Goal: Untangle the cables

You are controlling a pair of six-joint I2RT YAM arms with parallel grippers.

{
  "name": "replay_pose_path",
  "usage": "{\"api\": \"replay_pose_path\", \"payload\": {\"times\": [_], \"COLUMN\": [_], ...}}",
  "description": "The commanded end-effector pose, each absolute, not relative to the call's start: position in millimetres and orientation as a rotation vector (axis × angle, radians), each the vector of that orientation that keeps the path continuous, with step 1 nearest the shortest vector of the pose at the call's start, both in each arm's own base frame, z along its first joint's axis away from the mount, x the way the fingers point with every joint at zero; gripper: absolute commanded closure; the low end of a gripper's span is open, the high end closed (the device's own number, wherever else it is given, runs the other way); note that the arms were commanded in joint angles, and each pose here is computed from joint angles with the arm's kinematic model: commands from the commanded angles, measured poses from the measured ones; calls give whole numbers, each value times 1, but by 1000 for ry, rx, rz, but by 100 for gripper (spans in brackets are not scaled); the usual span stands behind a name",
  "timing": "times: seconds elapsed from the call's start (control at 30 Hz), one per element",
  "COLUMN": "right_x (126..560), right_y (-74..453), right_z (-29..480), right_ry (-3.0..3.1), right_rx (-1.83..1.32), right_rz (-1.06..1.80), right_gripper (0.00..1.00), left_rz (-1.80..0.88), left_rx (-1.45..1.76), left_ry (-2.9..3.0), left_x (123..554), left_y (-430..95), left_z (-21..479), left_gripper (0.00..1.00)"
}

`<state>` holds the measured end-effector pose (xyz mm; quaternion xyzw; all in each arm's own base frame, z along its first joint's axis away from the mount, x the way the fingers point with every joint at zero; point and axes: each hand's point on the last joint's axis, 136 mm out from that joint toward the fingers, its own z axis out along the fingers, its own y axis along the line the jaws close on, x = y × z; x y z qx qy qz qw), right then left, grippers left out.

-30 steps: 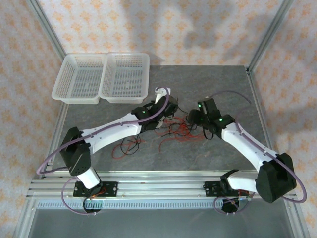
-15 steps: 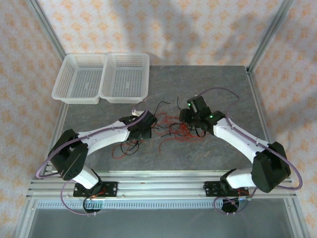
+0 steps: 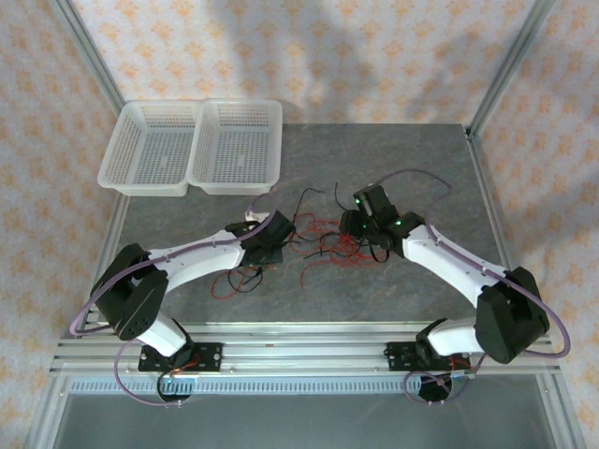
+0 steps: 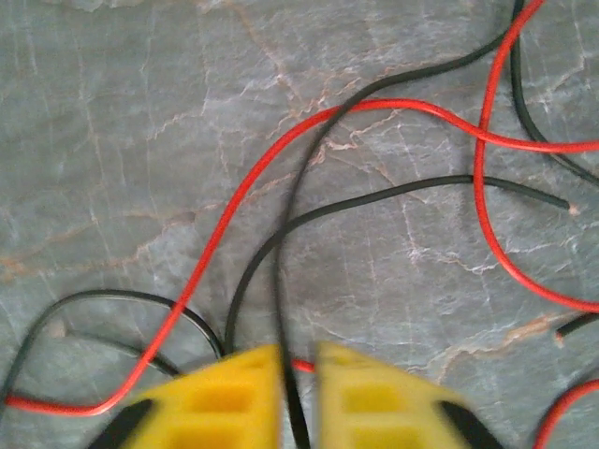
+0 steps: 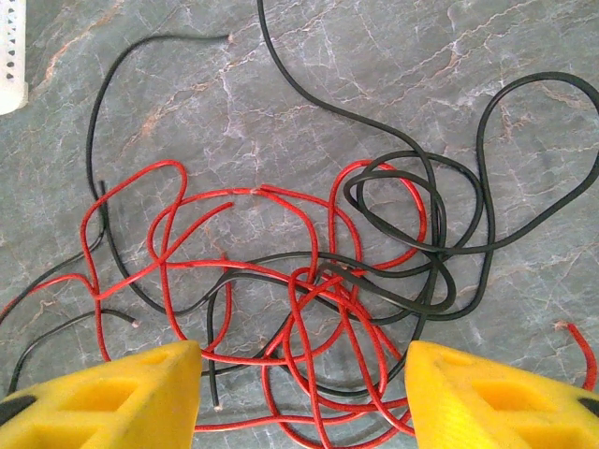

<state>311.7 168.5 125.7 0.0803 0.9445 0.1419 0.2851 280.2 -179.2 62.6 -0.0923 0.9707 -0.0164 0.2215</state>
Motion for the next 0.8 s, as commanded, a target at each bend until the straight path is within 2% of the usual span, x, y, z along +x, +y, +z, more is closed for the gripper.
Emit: {"api": "replay_pose_path", "payload": {"times": [0.0,0.23,0.5,0.77], "right_x": [311,305,291,311], "right_y": [166,188,277,285], "right_z": [133,139,164,140], "right_ry": [2488,2474,2333,2381], "right_rx": [221,173,-32,-1], "right_rz": [385,546,1161,1075], "right_gripper": [41,41,42,43], "left_rz": [-42,-156,-367,-342], "left_rx": [-263,-179,-92,-79], "left_ry": [2609,2434,2317,2195], "left_x": [293,320,329,341], "left_y": [-182,-205,-234,-228], "left_z": [82,182,259,316], "left_gripper": [100,100,100,100]}}
